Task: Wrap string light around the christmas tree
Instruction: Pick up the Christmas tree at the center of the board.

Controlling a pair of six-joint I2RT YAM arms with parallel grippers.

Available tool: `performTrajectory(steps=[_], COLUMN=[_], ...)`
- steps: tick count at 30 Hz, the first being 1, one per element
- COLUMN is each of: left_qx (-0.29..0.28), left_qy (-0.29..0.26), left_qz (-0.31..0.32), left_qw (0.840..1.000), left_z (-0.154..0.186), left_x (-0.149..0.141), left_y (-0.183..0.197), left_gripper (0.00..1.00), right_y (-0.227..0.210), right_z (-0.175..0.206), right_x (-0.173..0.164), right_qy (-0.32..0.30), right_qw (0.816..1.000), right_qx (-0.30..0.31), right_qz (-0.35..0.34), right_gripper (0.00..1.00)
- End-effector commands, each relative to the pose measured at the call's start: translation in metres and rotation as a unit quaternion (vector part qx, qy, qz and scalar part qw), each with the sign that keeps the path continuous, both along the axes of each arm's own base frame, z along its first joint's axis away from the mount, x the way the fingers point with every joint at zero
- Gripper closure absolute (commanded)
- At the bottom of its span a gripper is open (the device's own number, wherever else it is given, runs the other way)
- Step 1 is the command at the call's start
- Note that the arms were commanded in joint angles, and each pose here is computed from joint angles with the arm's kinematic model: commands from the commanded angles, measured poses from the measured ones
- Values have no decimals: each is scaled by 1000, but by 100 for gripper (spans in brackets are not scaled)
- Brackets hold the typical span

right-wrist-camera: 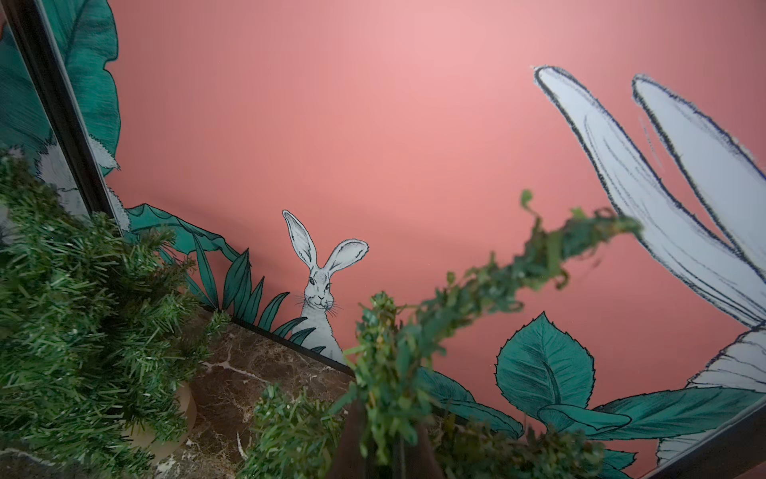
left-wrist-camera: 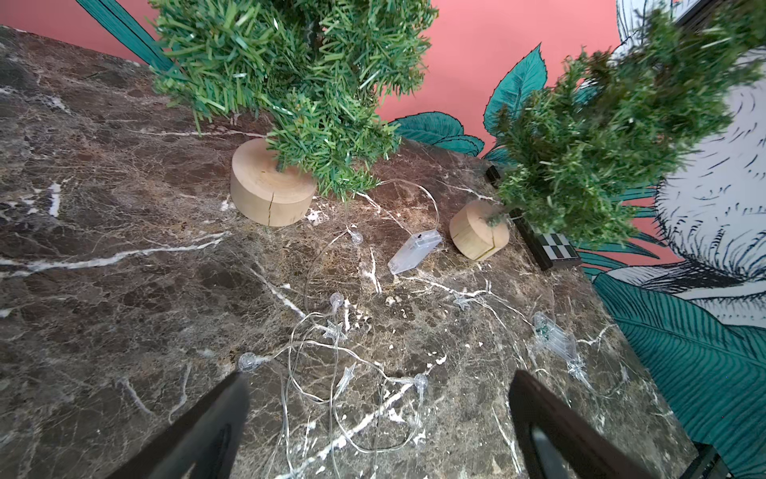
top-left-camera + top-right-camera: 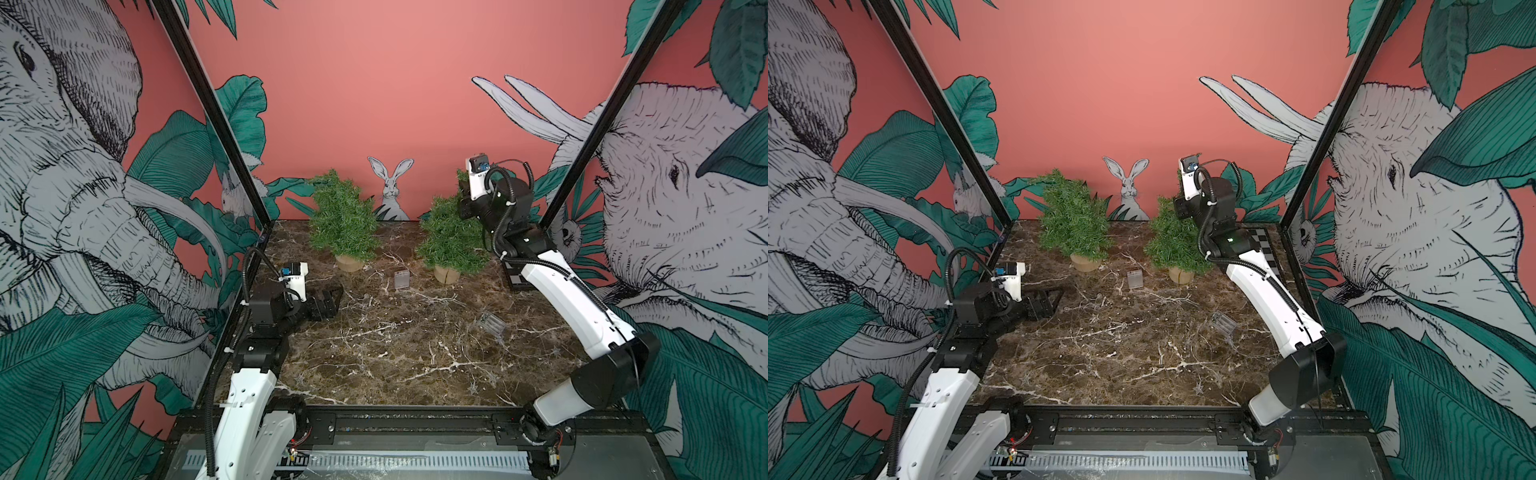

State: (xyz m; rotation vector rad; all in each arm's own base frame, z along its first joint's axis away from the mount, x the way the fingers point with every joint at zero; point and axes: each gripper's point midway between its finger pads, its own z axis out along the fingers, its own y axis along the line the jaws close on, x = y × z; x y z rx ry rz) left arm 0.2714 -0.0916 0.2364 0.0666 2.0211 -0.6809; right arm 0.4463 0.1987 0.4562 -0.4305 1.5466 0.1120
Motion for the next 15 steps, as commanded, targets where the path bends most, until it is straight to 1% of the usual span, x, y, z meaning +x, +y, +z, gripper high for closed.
performTrajectory(steps=[1, 7, 10, 15], left_qx=[3, -4, -3, -5], left_qy=[-11, -8, -9, -5], left_qz=[-2, -6, -7, -7], left_qw=[1000, 1000, 1000, 1000], left_z=[11, 9, 10, 9], left_x=[-2, -2, -1, 0], left_y=[0, -2, -2, -3], left_gripper=[1, 1, 1, 1], right_y=[-12, -11, -8, 14], right_z=[92, 101, 97, 78], right_x=[-57, -115, -141, -172], right_qy=[-104, -92, -80, -52], right_qw=[993, 992, 990, 984], right_qx=[48, 65, 82, 96], right_qz=[12, 53, 83, 142], right_gripper=[100, 100, 100, 100])
